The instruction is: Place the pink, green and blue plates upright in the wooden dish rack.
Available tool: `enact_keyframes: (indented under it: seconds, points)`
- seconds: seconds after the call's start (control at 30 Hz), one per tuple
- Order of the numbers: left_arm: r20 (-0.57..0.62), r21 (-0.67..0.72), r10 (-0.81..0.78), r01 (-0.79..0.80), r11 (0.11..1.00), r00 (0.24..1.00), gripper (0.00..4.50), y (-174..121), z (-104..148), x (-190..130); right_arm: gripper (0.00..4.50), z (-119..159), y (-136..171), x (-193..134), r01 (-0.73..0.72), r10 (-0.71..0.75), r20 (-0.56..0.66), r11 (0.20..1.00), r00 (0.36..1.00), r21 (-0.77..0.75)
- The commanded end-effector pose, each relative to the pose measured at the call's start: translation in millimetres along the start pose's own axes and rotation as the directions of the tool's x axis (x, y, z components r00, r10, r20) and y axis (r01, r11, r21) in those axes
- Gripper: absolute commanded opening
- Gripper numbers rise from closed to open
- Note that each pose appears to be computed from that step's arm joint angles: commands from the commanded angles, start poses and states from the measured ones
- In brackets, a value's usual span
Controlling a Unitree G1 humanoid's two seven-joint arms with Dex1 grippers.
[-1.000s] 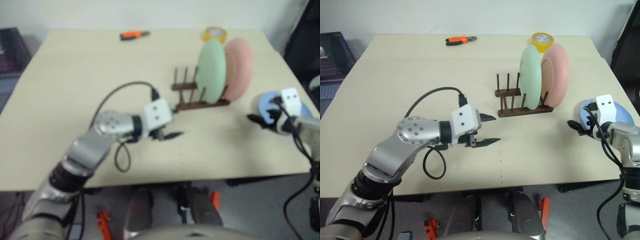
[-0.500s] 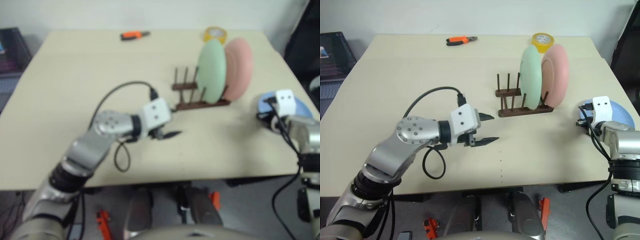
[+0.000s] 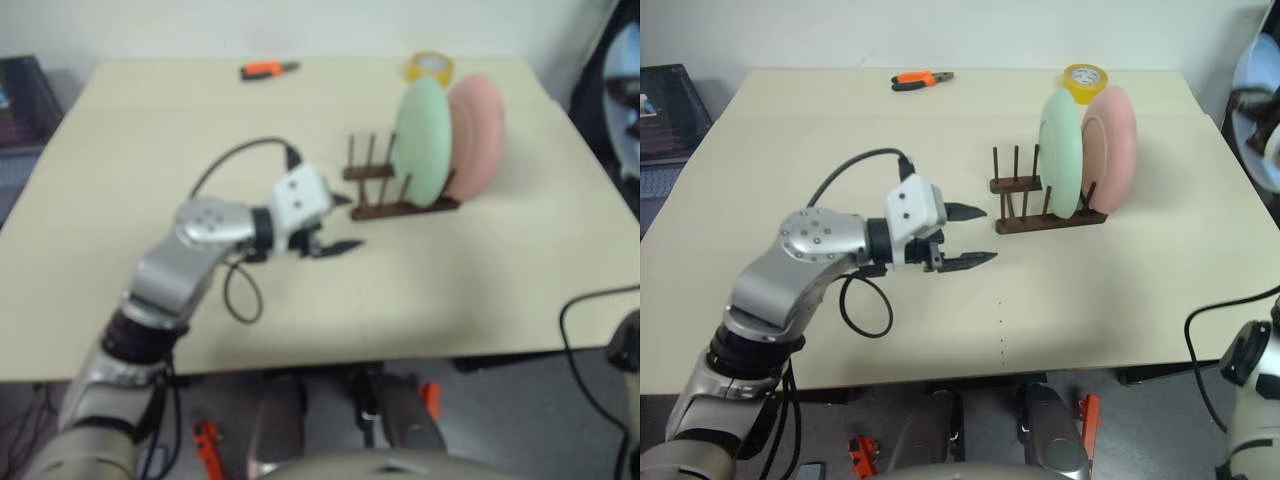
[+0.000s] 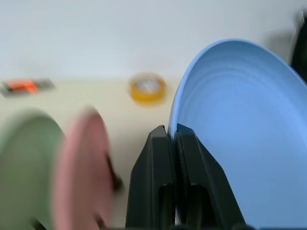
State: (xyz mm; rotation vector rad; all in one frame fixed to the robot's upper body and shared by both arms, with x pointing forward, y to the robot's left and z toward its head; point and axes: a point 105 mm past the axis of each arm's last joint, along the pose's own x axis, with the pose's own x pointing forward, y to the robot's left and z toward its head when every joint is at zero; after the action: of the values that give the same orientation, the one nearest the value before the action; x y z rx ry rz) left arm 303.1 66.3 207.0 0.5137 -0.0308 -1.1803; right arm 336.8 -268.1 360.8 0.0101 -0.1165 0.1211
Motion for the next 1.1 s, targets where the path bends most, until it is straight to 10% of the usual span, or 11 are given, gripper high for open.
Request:
enact_keyframes:
  seconds: [0.03,0.33,0.83,1.1]
  points:
    - [0.126,-0.058,0.000,0.008,0.998,0.992,3.35,7,23,-17,0.02,58,52,-8,-0.228,0.222,0.226,0.974,0.949,0.001]
    - [0.089,-0.185,0.038,-0.021,0.983,0.995,3.35,-3,2,-41,0.02,95,144,-4,-0.800,0.624,0.518,0.547,0.585,0.245]
    - [0.048,-0.261,0.078,-0.063,0.963,0.996,3.35,-33,-8,-48,0.02,33,149,43,-0.713,0.607,0.492,0.184,0.624,0.677]
    - [0.030,-0.270,0.092,-0.080,0.959,0.995,3.35,-39,-10,-49,0.02,-2,175,50,-0.636,0.656,0.391,0.178,0.646,0.751]
